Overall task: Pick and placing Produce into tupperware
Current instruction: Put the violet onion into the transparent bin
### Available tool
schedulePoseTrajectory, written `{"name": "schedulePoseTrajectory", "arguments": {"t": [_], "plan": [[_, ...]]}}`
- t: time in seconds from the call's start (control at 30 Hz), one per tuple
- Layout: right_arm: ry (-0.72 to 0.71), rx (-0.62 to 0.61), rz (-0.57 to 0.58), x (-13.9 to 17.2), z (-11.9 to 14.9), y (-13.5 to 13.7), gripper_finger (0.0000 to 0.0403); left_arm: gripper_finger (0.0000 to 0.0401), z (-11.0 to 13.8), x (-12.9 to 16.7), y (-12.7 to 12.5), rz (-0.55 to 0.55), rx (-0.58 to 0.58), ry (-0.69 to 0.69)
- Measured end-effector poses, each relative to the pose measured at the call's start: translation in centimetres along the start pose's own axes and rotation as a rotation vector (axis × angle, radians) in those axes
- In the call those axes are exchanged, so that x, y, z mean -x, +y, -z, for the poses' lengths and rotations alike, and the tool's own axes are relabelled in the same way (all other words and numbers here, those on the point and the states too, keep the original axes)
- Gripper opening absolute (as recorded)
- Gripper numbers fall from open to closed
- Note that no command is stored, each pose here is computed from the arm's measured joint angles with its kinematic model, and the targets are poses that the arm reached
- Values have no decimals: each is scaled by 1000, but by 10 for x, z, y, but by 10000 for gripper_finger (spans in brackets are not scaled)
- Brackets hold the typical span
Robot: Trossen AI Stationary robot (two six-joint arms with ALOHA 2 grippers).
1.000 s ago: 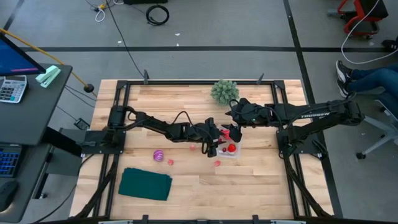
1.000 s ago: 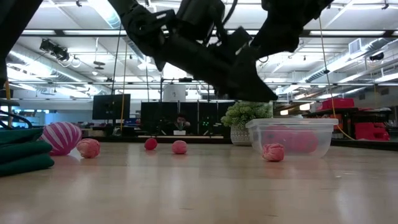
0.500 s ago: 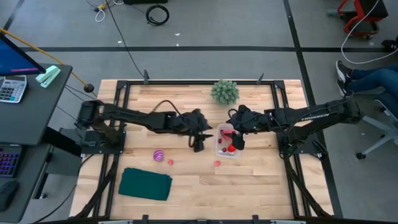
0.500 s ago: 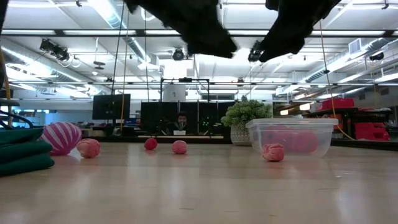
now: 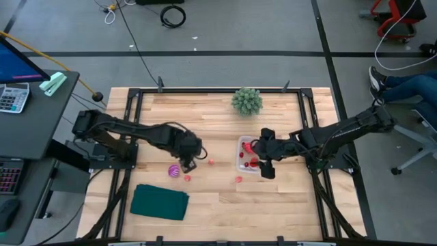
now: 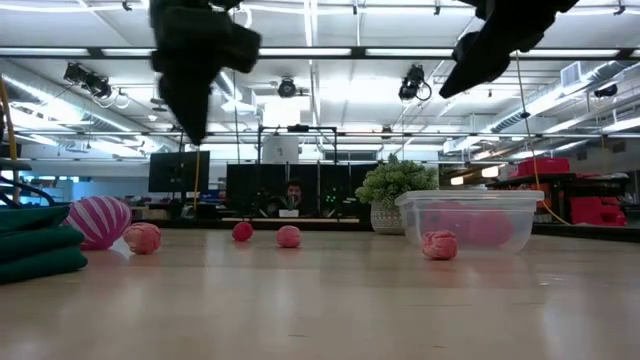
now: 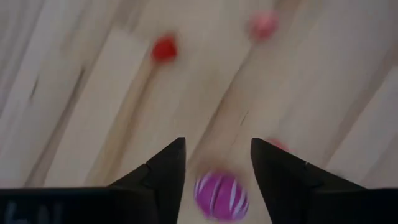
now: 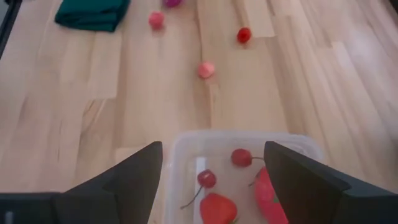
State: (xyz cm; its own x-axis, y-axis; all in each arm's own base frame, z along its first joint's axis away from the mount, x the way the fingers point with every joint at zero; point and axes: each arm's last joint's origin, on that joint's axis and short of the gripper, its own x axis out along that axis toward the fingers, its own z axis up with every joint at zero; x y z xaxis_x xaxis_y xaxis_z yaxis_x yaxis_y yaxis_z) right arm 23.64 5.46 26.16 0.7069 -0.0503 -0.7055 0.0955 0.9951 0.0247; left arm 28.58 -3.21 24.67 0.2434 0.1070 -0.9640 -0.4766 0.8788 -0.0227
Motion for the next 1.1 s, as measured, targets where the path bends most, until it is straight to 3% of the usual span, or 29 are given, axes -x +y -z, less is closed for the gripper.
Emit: {"name": "schedulePoseTrajectory", "arguments": {"t": [0.33,0.57,0.77,1.1], "plan": [[41,51,-28,3,8,12,290,265,42,3,-37,-27,-26,116],[43,74,-50,5,10,19,290,310,59,-15,-57,-98,-27,179],[41,74,-51,5,10,19,290,328,63,-32,-59,-225,-101,199],[40,74,-49,5,10,19,290,335,60,-67,-63,-293,-217,279]]}}
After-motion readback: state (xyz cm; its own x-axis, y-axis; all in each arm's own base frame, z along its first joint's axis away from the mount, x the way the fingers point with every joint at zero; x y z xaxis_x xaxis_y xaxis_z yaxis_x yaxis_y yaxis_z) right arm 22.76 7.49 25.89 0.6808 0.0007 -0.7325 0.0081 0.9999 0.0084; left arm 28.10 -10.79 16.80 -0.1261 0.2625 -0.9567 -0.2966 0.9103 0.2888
